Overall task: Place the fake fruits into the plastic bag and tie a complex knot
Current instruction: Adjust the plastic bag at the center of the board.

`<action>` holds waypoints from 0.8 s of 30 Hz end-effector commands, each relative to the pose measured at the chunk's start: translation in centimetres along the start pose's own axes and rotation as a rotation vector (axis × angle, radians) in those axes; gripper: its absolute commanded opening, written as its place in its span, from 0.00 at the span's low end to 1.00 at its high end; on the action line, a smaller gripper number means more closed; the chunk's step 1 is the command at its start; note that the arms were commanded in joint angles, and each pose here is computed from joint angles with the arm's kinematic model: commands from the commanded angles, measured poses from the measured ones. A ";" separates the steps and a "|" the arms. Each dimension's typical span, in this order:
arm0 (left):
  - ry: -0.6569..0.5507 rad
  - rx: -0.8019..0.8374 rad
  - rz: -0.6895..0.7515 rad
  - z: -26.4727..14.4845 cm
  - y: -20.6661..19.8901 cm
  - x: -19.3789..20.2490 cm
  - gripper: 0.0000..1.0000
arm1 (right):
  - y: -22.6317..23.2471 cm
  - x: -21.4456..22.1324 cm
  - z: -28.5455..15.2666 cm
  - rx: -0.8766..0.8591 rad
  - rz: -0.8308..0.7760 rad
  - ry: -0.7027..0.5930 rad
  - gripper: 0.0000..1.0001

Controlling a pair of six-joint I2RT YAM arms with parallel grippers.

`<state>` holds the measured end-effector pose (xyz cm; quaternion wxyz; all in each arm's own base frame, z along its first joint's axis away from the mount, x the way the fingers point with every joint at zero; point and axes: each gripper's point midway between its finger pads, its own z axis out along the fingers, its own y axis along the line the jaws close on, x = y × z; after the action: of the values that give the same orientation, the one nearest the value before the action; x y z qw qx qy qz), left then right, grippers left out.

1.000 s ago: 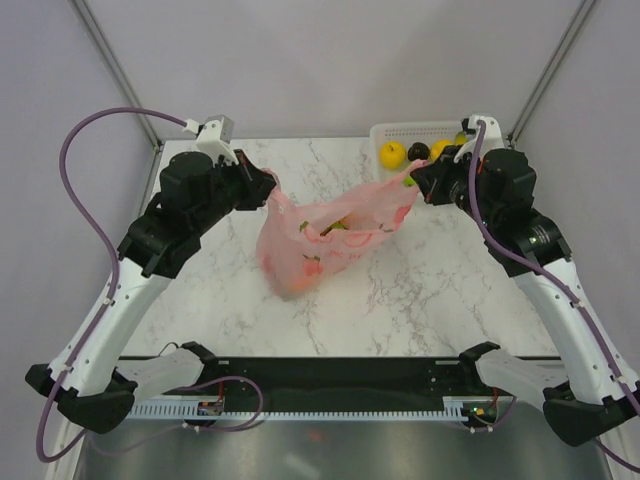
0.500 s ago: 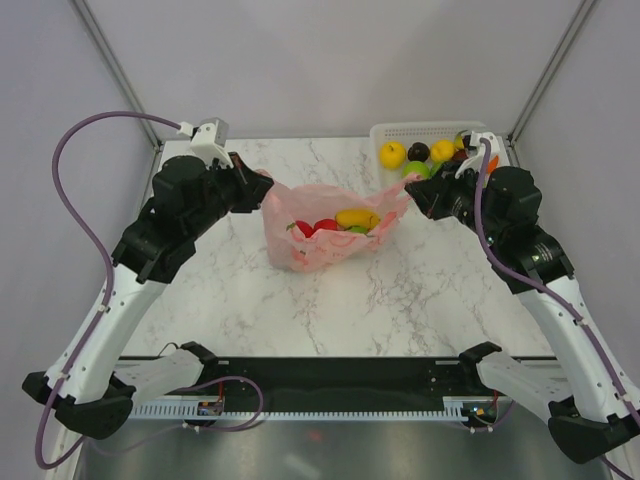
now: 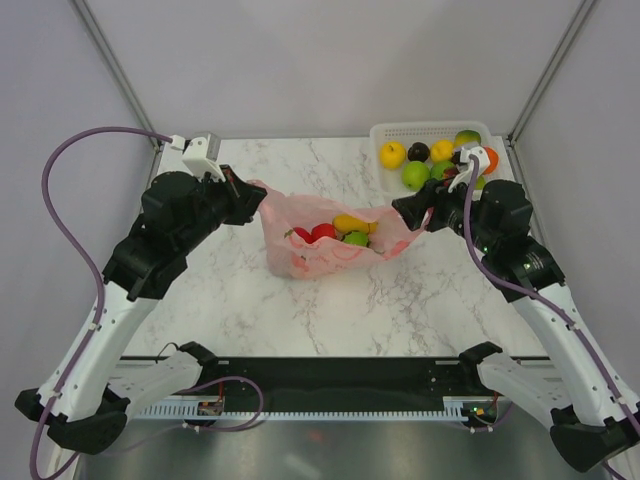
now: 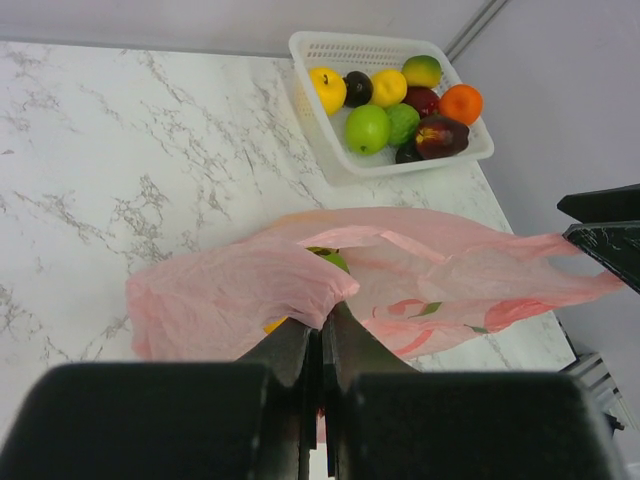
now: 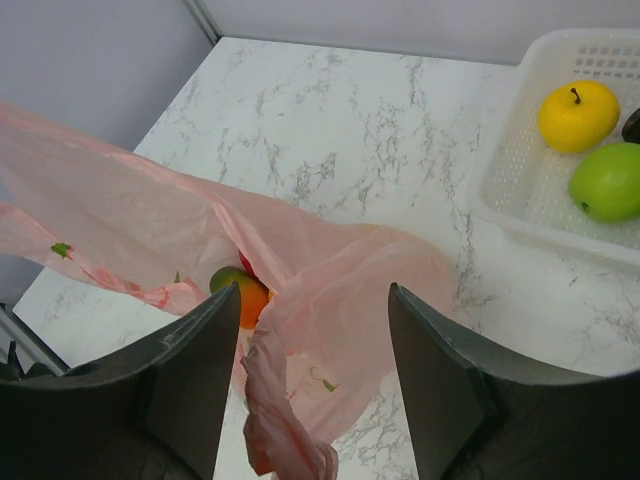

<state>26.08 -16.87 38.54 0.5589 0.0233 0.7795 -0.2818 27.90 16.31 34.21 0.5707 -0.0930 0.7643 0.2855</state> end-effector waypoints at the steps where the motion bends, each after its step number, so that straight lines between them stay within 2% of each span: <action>1: -0.017 0.022 0.041 -0.1 -0.2 -0.4 0.02 | 1.3 -1.0 -0.7 -0.067 -0.036 -0.047 0.69; 4: -0.015 0.021 0.041 0.0 -0.2 -0.4 0.02 | 2.3 -0.8 -1.4 -0.124 -0.046 -0.045 0.82; 6: -0.013 0.020 0.041 0.1 -0.2 -0.4 0.02 | 2.5 -0.8 -1.7 -0.132 -0.053 -0.046 0.82; 8: -0.016 0.022 0.041 -0.1 -0.2 -0.4 0.02 | 2.3 -0.8 -1.7 -0.122 -0.056 -0.045 0.77; 11: -0.025 0.024 0.041 -0.3 -0.3 -0.7 0.02 | 2.0 -0.5 -1.2 -0.107 -0.047 -0.035 0.60; 12: -0.029 0.027 0.041 -0.4 -0.4 -0.8 0.02 | 1.8 -0.4 -0.9 -0.100 -0.043 -0.030 0.42; 14: -0.041 0.002 0.056 -0.8 0.1 -1.1 0.02 | 1.7 -0.4 -0.7 -0.096 -0.038 -0.025 0.22; 15: -0.041 0.004 0.060 -1.0 0.1 -1.2 0.02 | 1.3 -0.4 -0.6 -0.075 -0.032 -0.026 0.05; 16: -0.035 0.013 0.067 -1.1 -0.1 -1.1 0.02 | 1.2 -0.9 -0.7 -0.066 -0.028 -0.041 0.00; 19: -0.018 0.067 0.117 -2.0 -0.9 -1.1 0.08 | 0.7 -2.9 -1.6 0.005 0.025 -0.110 0.00; 22: -0.003 0.076 0.201 -2.9 -0.8 -1.2 0.43 | 0.7 -5.2 -2.9 0.051 0.063 -0.164 0.00; 23: -0.024 0.052 0.205 -3.3 -0.8 -2.2 0.65 | 0.3 -5.1 -2.9 0.075 0.074 -0.146 0.00; 24: -0.037 0.011 0.224 -3.4 -0.1 -2.8 0.74 | 0.2 -5.2 -3.0 0.087 0.077 -0.141 0.00</action>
<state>24.71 -16.11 38.98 0.5655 0.0814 0.7800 -0.2553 27.18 15.44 35.66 0.5802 -0.0628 0.7597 0.2867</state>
